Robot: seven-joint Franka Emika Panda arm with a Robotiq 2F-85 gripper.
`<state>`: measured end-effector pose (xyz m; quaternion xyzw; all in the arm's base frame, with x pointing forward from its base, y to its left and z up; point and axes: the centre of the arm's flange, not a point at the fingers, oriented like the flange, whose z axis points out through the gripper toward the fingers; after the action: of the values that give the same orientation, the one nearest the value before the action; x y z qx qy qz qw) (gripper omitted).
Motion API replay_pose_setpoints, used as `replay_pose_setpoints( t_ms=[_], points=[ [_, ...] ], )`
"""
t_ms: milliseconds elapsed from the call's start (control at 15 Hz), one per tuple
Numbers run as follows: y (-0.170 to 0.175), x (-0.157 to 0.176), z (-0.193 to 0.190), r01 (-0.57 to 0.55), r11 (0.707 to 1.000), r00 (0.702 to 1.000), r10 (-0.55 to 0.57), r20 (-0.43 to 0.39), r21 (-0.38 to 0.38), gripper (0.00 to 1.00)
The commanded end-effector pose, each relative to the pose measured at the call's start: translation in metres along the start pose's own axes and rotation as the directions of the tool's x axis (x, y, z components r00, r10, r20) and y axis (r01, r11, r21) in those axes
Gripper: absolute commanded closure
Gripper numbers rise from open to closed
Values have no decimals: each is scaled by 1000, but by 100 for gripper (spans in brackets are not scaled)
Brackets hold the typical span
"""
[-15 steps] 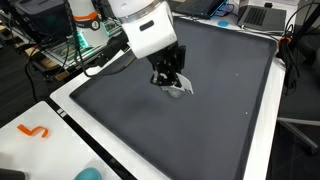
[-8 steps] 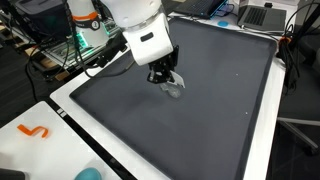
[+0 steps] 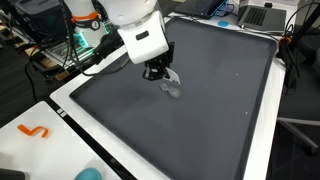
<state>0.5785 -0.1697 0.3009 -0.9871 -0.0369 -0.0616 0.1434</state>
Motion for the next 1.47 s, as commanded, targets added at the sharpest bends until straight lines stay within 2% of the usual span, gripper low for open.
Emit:
replay_pose_setpoints(
  t_ms=[0, 333, 600, 1000, 1400],
  points=[
    [4, -9, -10, -2, 1000, 1000, 3, 23, -19, 99],
    [8, -9, -19, -12, 999, 1000, 12, 11, -50, 99],
    [2, -5, -24, -37, 994, 998, 41, 38, -106, 99],
    [-25, 5, -26, -29, 984, 997, 42, 68, -178, 99],
    [-57, 13, -28, 28, 980, 997, -12, 81, -199, 99]
  ],
)
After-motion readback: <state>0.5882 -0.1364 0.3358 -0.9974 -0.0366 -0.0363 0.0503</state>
